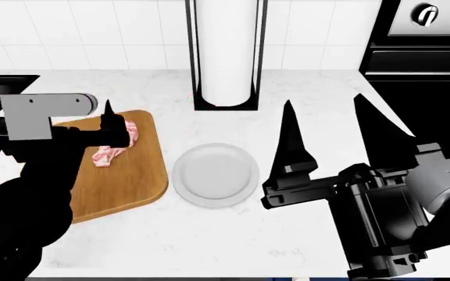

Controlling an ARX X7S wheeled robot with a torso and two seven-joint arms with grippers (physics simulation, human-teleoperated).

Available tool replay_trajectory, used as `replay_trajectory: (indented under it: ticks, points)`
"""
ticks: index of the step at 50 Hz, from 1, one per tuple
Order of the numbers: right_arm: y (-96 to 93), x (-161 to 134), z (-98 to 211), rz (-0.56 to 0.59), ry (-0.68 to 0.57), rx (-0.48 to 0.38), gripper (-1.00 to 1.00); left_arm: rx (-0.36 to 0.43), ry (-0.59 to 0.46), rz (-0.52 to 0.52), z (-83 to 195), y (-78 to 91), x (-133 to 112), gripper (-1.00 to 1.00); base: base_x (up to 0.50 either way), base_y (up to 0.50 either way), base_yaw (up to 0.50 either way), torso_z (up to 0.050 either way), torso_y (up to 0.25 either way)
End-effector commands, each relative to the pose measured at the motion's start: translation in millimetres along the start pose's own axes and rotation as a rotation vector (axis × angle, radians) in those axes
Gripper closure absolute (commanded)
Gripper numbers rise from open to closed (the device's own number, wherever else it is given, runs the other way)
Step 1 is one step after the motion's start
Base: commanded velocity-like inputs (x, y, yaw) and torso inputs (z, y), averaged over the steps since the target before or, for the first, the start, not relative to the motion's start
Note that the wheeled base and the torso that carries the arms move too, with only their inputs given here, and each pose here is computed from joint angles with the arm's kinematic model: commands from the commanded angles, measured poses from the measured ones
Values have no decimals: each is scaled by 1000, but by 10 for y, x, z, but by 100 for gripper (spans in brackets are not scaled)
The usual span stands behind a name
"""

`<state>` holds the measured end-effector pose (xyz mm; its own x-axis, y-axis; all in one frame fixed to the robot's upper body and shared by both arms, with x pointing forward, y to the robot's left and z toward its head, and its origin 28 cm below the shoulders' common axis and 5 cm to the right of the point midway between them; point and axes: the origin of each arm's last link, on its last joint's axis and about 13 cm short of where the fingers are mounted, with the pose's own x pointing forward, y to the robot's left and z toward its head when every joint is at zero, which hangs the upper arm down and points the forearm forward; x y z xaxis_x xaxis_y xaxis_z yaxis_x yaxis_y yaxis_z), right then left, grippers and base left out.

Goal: Pick the pork chop from the plate and place it on the cutting board. Then pick the condiment bottle from the cabinet and place it next to the cutting board.

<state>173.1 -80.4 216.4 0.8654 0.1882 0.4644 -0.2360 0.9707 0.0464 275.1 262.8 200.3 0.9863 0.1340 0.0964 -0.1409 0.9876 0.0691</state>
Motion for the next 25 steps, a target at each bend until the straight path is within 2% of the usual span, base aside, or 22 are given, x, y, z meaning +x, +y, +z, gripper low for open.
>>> replay_trajectory:
  ticks: [1, 6, 11, 15, 17, 23, 25]
  points:
    - [9, 27, 44, 0, -15, 7, -100, -151, -102, 41, 192, -109, 58, -100, 0, 0, 0, 0, 0]
    - [20, 105, 153, -6, -22, 1, -100, -196, -58, 56, 162, -224, 188, -100, 0, 0, 0, 0, 0]
    - [30, 218, 301, -9, -16, -3, -100, -240, -39, 28, 150, -382, 358, -100, 0, 0, 0, 0, 0]
    - [19, 340, 404, -18, -15, -13, -100, -196, -62, 90, 188, -482, 561, -100, 0, 0, 0, 0, 0]
    - [0, 410, 451, -24, -26, -3, -100, -222, -89, 127, 196, -517, 695, -100, 0, 0, 0, 0, 0]
    - [-19, 563, 526, -20, -31, 10, -100, -177, -108, 162, 116, -629, 1034, -100, 0, 0, 0, 0, 0]
    - [-24, 599, 536, -20, -27, 11, -100, -208, -79, 172, 65, -654, 1161, -100, 0, 0, 0, 0, 0]
